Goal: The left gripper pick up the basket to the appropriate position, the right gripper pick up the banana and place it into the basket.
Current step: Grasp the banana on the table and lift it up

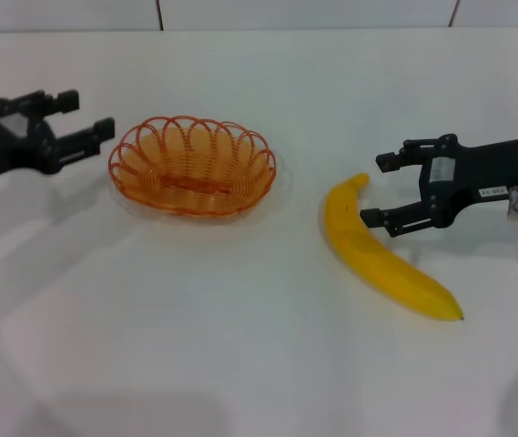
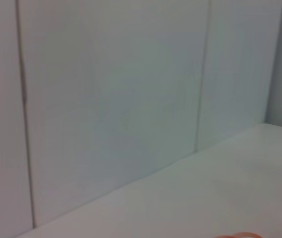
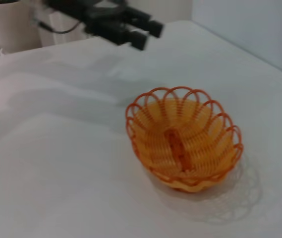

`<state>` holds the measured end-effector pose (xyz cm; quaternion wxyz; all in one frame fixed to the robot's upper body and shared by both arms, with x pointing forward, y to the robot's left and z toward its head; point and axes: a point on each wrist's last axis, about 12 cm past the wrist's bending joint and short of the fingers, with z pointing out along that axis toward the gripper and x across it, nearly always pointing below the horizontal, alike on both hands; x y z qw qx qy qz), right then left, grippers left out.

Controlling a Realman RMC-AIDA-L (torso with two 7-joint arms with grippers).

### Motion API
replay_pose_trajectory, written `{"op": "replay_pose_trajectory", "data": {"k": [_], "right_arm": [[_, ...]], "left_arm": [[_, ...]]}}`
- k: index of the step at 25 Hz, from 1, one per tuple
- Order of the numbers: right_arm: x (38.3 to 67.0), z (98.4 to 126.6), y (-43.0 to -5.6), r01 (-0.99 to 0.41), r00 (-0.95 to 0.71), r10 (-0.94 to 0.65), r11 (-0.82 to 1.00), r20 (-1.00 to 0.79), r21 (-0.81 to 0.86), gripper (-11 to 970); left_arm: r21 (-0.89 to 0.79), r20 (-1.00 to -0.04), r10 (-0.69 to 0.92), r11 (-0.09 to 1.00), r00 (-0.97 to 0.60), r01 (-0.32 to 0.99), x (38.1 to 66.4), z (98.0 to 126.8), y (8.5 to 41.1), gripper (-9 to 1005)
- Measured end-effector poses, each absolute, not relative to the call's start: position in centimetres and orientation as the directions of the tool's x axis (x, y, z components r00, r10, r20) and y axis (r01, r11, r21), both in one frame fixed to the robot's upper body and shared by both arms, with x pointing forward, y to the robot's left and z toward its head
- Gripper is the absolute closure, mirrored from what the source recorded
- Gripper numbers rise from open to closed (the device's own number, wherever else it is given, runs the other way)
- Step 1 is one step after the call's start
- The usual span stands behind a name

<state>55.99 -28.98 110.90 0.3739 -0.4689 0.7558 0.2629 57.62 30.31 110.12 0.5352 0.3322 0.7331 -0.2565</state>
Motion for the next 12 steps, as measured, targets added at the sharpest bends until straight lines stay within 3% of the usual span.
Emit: {"op": "replay_pose_trajectory", "data": {"k": [12], "right_arm": [[56.9,111.1,-28.8,-0.881,-0.272,-0.497,0.473,-0.824,0.006,67]], "left_arm": [[-0.007,-0.926,0.294,0.616,-0.238,0.787,53.0,108.2,33.5,302]]}}
